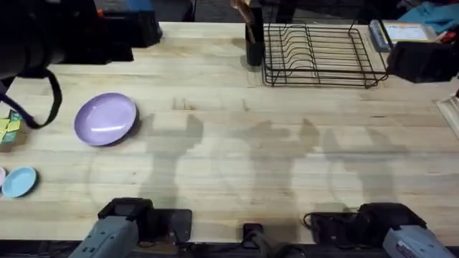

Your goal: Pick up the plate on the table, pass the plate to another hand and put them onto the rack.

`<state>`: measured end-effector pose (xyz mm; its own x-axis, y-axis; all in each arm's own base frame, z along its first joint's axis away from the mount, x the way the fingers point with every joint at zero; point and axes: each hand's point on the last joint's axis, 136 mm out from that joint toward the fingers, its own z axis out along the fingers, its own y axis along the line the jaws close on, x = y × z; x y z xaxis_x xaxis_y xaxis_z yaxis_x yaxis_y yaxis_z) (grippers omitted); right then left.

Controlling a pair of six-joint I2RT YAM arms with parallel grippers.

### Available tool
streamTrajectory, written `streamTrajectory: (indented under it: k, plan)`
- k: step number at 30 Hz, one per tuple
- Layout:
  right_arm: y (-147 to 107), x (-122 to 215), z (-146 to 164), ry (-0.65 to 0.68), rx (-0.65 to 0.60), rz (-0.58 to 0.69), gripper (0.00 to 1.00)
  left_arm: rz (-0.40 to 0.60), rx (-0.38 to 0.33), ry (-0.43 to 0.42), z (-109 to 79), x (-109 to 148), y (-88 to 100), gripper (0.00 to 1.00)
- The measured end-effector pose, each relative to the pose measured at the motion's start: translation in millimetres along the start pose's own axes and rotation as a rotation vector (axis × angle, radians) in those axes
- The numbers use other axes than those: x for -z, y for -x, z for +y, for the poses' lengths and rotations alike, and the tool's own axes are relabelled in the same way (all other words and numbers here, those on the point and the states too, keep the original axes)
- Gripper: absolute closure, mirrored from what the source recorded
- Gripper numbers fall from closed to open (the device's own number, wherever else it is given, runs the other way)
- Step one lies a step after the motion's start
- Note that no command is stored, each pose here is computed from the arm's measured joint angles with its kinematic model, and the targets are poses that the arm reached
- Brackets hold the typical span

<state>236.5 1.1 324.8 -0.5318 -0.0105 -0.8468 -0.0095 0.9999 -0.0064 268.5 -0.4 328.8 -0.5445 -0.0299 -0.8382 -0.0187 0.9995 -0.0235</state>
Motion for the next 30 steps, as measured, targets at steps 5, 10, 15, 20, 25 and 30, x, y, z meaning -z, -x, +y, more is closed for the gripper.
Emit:
streamTrajectory:
  k: [5,10,15,20,25,30]
  plan:
    - [-1,-6,-5,-0.027,0.0,0.02,0.003,0.035,0.018,0.044,11.2,0,-8.6,0.009]
    - [-4,-18,-6,-0.033,0.001,0.058,0.003,0.06,0.141,0.178,51.5,5,-17.6,0.009]
    - [-5,-24,-6,-0.033,0.001,0.075,0.003,0.073,0.297,0.335,96.1,16,-30.1,0.01]
    - [-4,-25,-6,-0.035,0.009,0.072,0.003,0.098,0.456,0.493,138.7,33,-50.6,0.008]
    - [-4,-25,-6,-0.035,0.017,0.072,0.003,0.145,0.511,0.542,158.6,27,-61.1,0.008]
    - [-4,-25,-6,-0.035,0.02,0.072,0.003,0.238,0.566,0.569,179.2,8,-78.2,0.008]
